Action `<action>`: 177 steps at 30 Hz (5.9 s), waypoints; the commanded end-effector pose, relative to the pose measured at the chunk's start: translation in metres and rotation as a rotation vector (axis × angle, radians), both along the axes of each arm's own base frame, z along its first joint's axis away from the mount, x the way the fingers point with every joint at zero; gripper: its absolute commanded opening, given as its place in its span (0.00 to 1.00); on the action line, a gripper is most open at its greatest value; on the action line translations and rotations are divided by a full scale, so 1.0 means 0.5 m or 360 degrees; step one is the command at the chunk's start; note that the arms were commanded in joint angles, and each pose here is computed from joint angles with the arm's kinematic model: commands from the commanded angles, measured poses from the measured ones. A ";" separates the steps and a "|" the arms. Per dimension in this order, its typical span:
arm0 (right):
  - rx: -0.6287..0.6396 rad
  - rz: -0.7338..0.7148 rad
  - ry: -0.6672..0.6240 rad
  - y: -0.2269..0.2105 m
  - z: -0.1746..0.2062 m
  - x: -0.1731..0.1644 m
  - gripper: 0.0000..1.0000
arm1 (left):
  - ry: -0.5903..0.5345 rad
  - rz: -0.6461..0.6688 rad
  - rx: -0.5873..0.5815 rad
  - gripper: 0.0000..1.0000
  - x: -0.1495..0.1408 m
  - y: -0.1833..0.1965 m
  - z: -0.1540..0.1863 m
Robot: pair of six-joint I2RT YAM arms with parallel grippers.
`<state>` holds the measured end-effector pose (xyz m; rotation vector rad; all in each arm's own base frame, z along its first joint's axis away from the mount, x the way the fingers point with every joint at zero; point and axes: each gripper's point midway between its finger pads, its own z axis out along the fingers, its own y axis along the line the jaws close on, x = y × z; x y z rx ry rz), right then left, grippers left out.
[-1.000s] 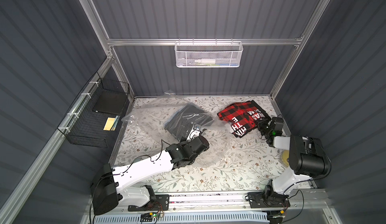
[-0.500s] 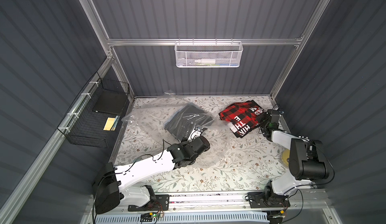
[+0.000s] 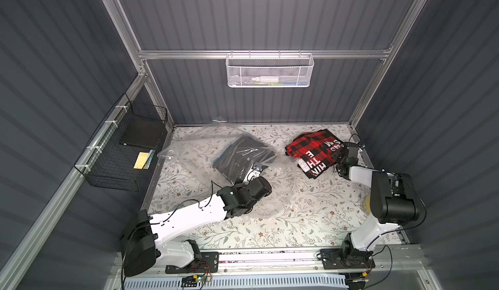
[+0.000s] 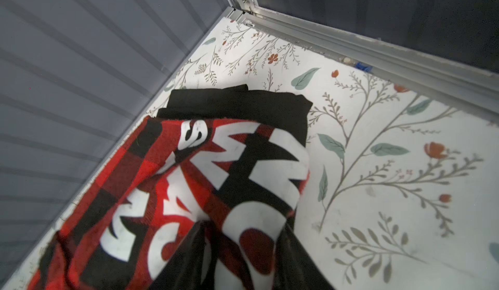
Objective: Take the shirt out of the vacuum bag
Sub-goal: Place the shirt at the center of the board, then take out the shirt from the vacuum bag.
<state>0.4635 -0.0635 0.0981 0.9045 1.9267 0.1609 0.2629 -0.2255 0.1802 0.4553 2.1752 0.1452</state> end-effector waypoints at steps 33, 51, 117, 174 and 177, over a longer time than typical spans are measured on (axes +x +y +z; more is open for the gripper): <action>0.0320 0.0406 0.0355 0.221 -0.141 0.151 0.70 | -0.0003 -0.0023 -0.0035 0.00 -0.009 0.006 0.008; 0.0163 0.0470 -0.0034 0.226 0.146 0.091 0.72 | -0.0024 -0.0066 -0.0174 0.00 -0.007 -0.020 0.047; 0.0403 0.1557 -0.0154 0.768 -0.007 -0.454 0.67 | -0.0144 -0.0106 -0.0565 0.00 0.011 -0.087 0.169; 0.0512 0.1593 -0.0308 0.940 -0.003 -0.142 0.29 | -0.0104 -0.0055 -0.0510 0.00 -0.003 -0.052 0.135; 0.0504 0.1598 -0.0320 0.934 0.007 -0.147 0.17 | -0.0102 -0.0054 -0.0511 0.00 -0.003 -0.051 0.132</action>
